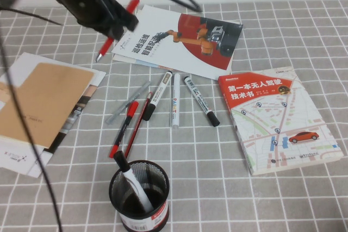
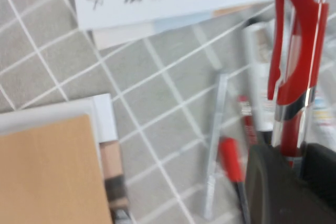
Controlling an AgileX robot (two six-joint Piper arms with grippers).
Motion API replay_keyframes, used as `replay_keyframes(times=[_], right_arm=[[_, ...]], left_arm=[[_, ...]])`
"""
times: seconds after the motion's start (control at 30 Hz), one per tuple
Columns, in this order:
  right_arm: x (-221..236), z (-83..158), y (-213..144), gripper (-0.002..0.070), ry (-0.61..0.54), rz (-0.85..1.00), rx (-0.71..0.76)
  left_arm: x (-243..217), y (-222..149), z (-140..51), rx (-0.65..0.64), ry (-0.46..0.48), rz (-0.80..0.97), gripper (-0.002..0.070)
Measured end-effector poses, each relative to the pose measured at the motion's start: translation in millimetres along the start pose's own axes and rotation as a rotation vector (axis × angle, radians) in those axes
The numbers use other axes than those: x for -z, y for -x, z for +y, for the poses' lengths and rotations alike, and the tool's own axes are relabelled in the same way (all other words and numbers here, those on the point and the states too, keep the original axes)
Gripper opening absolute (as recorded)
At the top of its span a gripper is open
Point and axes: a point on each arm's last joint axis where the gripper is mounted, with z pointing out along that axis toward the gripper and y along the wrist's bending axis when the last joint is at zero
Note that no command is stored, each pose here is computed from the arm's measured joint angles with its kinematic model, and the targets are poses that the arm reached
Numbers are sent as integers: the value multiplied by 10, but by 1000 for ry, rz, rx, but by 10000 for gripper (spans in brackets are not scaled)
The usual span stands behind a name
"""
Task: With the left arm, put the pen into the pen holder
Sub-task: Place the pen onto the pen holder
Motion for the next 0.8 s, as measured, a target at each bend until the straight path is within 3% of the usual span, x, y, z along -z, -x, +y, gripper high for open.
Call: replay_keyframes(times=[0.33, 0.57, 0.8], right_arm=[[0, 0, 0, -15, 0, 0, 0], [0, 0, 0, -15, 0, 0, 0], [0, 0, 0, -15, 0, 0, 0]], left_arm=[[915, -643, -280, 73, 15, -223, 71], [1028, -1312, -530, 153, -13, -474, 71], [818, -1866, -747, 169, -2, -686, 71]])
